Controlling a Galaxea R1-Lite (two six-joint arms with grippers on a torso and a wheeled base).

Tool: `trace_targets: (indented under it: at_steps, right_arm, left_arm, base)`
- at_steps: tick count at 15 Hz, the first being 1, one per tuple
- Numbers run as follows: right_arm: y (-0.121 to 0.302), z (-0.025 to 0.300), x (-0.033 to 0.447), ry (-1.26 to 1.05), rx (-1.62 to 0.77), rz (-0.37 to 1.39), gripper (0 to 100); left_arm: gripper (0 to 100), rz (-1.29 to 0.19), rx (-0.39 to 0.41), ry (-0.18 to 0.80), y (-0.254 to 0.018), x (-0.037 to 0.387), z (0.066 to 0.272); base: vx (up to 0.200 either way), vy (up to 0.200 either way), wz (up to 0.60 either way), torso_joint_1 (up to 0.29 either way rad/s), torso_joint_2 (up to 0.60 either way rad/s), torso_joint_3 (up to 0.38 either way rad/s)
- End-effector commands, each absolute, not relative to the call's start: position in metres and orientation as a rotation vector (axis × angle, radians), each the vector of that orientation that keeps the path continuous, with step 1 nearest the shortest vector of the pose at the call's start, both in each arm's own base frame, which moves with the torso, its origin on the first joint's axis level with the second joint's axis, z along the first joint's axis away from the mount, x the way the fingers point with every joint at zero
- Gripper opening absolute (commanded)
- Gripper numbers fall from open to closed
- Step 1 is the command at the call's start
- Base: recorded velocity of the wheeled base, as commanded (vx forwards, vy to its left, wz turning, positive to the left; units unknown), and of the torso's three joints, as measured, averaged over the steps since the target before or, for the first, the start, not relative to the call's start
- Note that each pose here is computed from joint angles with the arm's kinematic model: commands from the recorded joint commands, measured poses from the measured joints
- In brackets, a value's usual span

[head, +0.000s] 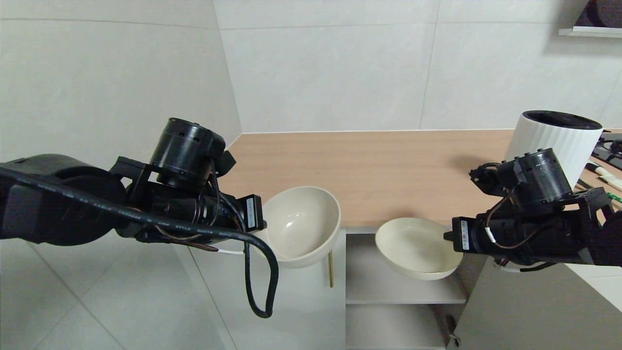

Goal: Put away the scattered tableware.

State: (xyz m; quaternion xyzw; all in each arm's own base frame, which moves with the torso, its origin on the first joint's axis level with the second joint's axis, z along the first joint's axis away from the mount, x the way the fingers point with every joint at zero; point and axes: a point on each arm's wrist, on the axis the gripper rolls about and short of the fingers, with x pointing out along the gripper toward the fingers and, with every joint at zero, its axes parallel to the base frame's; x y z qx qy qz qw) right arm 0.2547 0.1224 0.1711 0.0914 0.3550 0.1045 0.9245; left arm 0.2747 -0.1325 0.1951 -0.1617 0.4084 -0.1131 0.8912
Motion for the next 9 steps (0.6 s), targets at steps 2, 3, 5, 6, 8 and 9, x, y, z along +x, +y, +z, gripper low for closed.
trace_targets:
  at_steps: [2, 3, 5, 6, 8, 9]
  right_arm:
    - [0.1234, 0.1675, 0.2563, 0.741, 0.184, 0.212, 0]
    - [0.1235, 0.1671, 0.2565, 0.742, 0.183, 0.211, 0]
    - [0.1235, 0.1671, 0.2565, 0.743, 0.184, 0.213, 0]
    - [0.1237, 0.1654, 0.2570, 0.748, 0.181, 0.210, 0]
    - [0.1242, 0.1637, 0.2580, 0.752, 0.180, 0.209, 0]
    - [0.1247, 0.1620, 0.2589, 0.758, 0.179, 0.209, 0]
  left_arm:
    - [0, -0.234, -0.335, 0.849, -0.1328, 0.2752, 0.1943]
    - [0, -0.234, -0.335, 0.849, -0.1328, 0.2752, 0.1943]
    - [0, -0.234, -0.335, 0.849, -0.1328, 0.2752, 0.1943]
    - [0, -0.235, -0.335, 0.851, -0.1330, 0.2755, 0.1938]
    - [0, -0.235, -0.335, 0.851, -0.1330, 0.2755, 0.1938]
    - [0, -0.236, -0.335, 0.850, -0.1331, 0.2756, 0.1942]
  base:
    - [0.000, 0.000, 0.00, -0.178, 0.42, 0.237]
    - [0.000, 0.000, 0.00, -0.188, 0.47, 0.256]
    - [0.000, 0.000, 0.00, -0.203, 0.47, 0.276]
    - [0.000, 0.000, 0.00, -0.168, 0.48, 0.281]
    - [0.000, 0.000, 0.00, -0.188, 0.48, 0.283]
    - [0.000, 0.000, 0.00, -0.178, 0.48, 0.295]
